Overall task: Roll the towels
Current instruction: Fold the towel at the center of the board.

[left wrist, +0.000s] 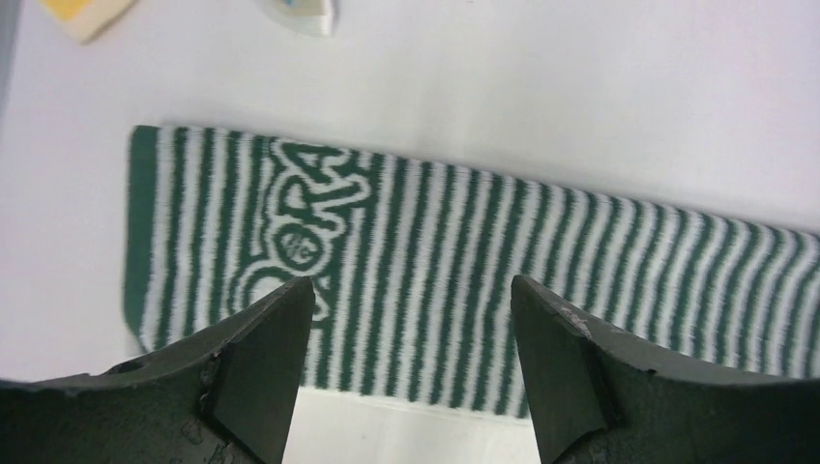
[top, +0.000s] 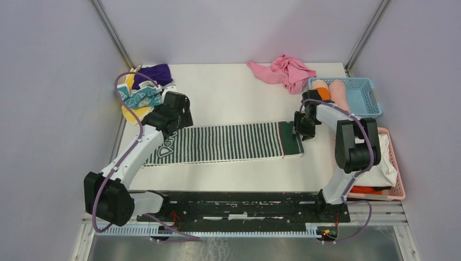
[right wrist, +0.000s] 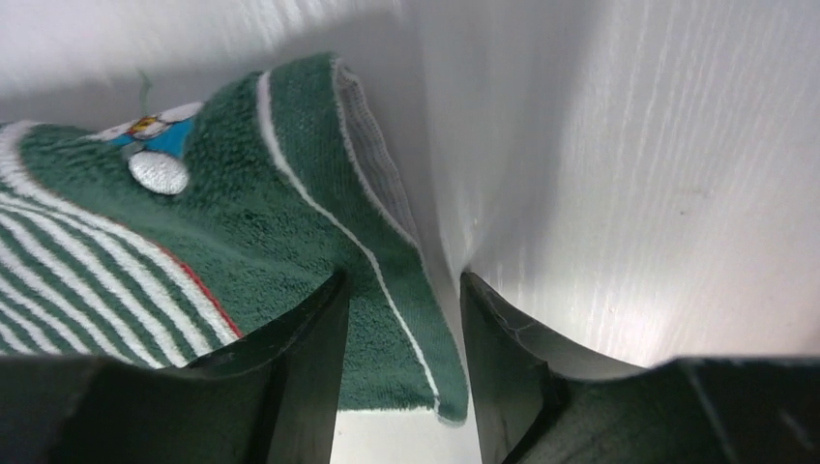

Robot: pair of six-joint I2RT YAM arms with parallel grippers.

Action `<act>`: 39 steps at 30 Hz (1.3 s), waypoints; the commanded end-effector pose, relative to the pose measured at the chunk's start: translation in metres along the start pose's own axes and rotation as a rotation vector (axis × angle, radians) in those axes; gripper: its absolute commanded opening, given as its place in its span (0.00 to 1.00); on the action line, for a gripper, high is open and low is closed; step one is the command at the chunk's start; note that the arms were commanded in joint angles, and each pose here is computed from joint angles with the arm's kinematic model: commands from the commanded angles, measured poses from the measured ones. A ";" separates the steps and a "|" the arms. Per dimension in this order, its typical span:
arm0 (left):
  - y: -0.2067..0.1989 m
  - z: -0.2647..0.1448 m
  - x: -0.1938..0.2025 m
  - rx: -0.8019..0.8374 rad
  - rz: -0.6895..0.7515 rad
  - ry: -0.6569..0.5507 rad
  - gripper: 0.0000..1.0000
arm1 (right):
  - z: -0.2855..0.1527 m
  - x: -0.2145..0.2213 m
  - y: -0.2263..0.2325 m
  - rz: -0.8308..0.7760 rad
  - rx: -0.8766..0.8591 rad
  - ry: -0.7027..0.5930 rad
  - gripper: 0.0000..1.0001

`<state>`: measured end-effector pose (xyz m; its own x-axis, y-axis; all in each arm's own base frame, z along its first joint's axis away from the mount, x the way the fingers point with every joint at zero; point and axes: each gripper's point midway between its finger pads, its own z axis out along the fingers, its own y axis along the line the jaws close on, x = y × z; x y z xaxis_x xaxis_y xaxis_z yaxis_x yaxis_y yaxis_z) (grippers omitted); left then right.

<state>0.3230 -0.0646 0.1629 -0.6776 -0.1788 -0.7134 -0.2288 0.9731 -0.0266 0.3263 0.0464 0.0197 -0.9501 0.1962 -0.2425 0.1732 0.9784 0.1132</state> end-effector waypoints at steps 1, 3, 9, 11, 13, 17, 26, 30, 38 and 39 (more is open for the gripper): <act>0.039 -0.001 -0.007 -0.160 0.087 -0.068 0.82 | 0.006 0.002 0.001 -0.037 0.031 0.047 0.53; 0.042 0.001 -0.005 -0.170 0.082 -0.074 0.82 | 0.012 0.016 0.000 -0.052 0.057 0.106 0.52; 0.049 0.002 -0.005 -0.192 0.069 -0.082 0.82 | 0.023 0.056 -0.004 -0.072 0.095 0.245 0.46; 0.050 0.001 -0.006 -0.191 0.064 -0.088 0.82 | 0.023 0.061 -0.003 -0.076 0.095 0.263 0.42; 0.051 0.000 -0.006 -0.190 0.060 -0.091 0.82 | 0.022 0.063 -0.001 -0.082 0.082 0.275 0.37; 0.053 -0.001 -0.006 -0.189 0.050 -0.096 0.81 | 0.020 0.062 0.003 -0.102 0.077 0.271 0.14; 0.053 0.000 -0.007 -0.164 0.021 -0.090 0.82 | -0.060 -0.016 -0.021 -0.146 0.322 -0.020 0.00; 0.052 0.000 -0.004 -0.153 0.009 -0.076 0.82 | -0.112 -0.043 -0.052 -0.123 0.530 -0.141 0.00; 0.028 0.007 0.018 -0.043 -0.007 0.045 0.82 | -0.199 -0.074 -0.115 -0.045 0.894 -0.282 0.00; 0.026 0.008 0.021 -0.034 -0.011 0.059 0.82 | -0.207 -0.077 -0.117 -0.043 0.909 -0.300 0.00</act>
<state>0.3073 -0.0266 0.1448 -0.6980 -0.1541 -0.6993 -0.2782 0.9582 0.0666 0.3421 -0.0518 0.1665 -0.9025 0.0667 -0.4256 0.2972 0.8114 -0.5032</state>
